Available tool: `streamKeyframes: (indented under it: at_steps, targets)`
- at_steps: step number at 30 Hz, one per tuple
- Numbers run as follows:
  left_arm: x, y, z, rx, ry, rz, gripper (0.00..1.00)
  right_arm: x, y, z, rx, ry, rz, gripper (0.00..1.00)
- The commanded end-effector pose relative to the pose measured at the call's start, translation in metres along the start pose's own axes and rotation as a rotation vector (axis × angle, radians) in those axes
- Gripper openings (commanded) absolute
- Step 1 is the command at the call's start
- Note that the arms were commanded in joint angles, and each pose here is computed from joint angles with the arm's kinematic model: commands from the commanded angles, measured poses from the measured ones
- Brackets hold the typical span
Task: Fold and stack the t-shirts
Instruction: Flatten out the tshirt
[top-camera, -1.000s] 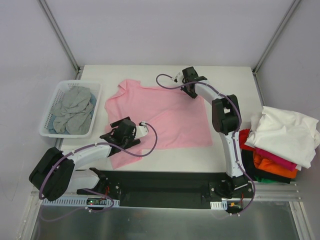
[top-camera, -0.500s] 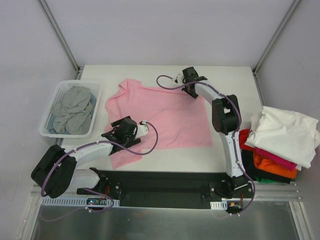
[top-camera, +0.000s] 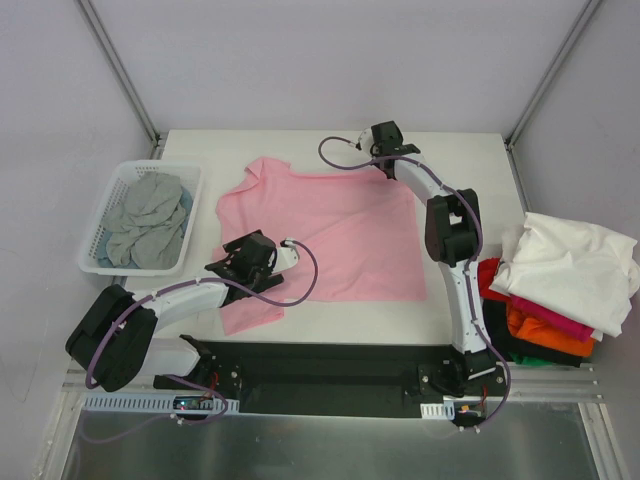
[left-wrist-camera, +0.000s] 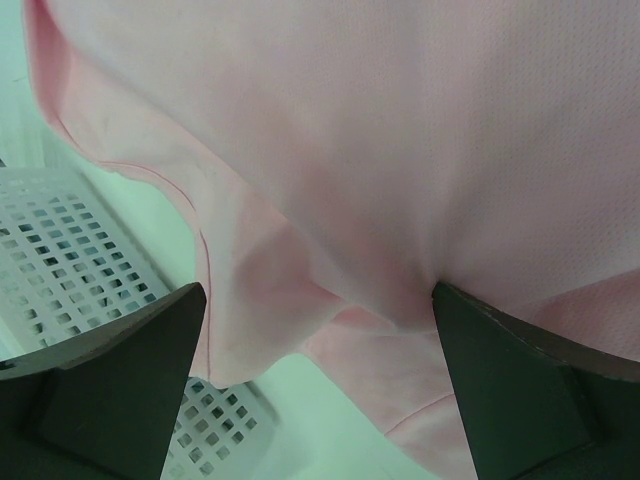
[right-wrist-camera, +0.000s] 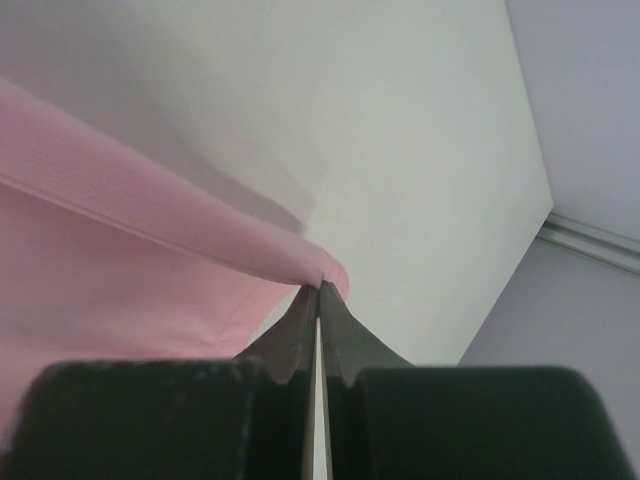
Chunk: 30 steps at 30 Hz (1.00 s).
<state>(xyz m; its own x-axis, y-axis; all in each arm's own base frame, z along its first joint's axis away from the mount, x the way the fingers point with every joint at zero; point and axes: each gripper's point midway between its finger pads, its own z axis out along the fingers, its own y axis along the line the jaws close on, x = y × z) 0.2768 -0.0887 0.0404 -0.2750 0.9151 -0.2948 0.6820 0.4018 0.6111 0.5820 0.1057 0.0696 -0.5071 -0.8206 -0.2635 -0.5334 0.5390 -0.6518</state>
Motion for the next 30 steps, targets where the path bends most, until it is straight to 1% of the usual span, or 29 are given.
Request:
streamKeyframes:
  at_steps: [1, 2, 4, 5, 6, 8, 9, 11, 12, 13, 14, 16, 17, 20, 21, 23, 25, 27, 30]
  targets:
    - [0.005, -0.016, 0.002, 0.069, 0.026, -0.009, 0.99, -0.017, -0.027, 0.007, 0.109, -0.025, -0.020, 0.01]
    - [0.005, -0.016, 0.002, 0.070, 0.025, -0.009, 0.99, -0.022, -0.033, 0.011, 0.132, -0.035, -0.031, 0.01]
    - [0.005, -0.016, 0.002, 0.070, 0.025, -0.011, 0.99, -0.024, -0.039, 0.015, 0.162, -0.031, -0.047, 0.06]
    - [0.005, -0.016, 0.002, 0.072, 0.027, -0.010, 0.99, -0.027, -0.039, 0.019, 0.178, -0.036, -0.051, 0.10]
    - [0.004, -0.015, 0.003, 0.070, 0.027, -0.013, 0.99, -0.029, -0.047, 0.017, 0.208, -0.033, -0.058, 0.23]
    - [0.002, -0.014, 0.003, 0.063, 0.024, -0.019, 0.99, -0.032, -0.051, 0.018, 0.230, -0.044, -0.054, 0.31]
    - [0.001, -0.012, 0.003, 0.054, 0.022, -0.025, 0.99, -0.031, -0.052, 0.017, 0.237, -0.041, -0.050, 0.37]
    - [-0.005, -0.006, 0.003, 0.033, -0.002, -0.040, 0.99, -0.033, -0.059, 0.007, 0.248, -0.055, -0.031, 0.42]
    - [-0.008, -0.002, 0.002, 0.023, -0.011, -0.044, 0.99, -0.028, -0.054, 0.006, 0.236, -0.049, -0.025, 0.46]
    - [-0.012, 0.001, 0.002, 0.012, -0.020, -0.053, 0.99, -0.027, -0.055, 0.003, 0.234, -0.051, -0.018, 0.48]
    - [-0.013, 0.003, 0.001, 0.006, -0.023, -0.054, 0.99, -0.029, -0.063, -0.009, 0.244, -0.062, -0.002, 0.50]
    - [-0.029, 0.020, -0.001, -0.041, -0.065, -0.079, 0.99, -0.021, -0.052, -0.016, 0.212, -0.051, 0.014, 0.51]
    - [-0.034, 0.025, -0.001, -0.054, -0.079, -0.085, 0.99, -0.021, -0.058, -0.034, 0.209, -0.067, 0.032, 0.51]
    - [-0.060, 0.051, -0.010, -0.119, -0.155, -0.115, 0.99, -0.013, -0.048, -0.060, 0.170, -0.087, 0.070, 0.54]
    - [-0.073, 0.065, -0.015, -0.152, -0.196, -0.129, 0.99, -0.013, -0.045, -0.066, 0.152, -0.100, 0.078, 0.54]
    - [-0.086, 0.081, -0.022, -0.194, -0.234, -0.140, 0.99, -0.005, -0.035, -0.080, 0.117, -0.100, 0.103, 0.56]
    - [-0.098, 0.104, -0.028, -0.251, -0.260, -0.153, 0.99, -0.002, -0.028, -0.091, 0.084, -0.109, 0.117, 0.57]
    - [-0.107, 0.123, -0.034, -0.297, -0.284, -0.165, 0.99, 0.001, -0.011, -0.091, 0.033, -0.108, 0.127, 0.59]
    - [-0.106, 0.148, -0.035, -0.375, -0.269, -0.194, 0.99, 0.003, 0.012, -0.088, -0.030, -0.093, 0.125, 0.60]
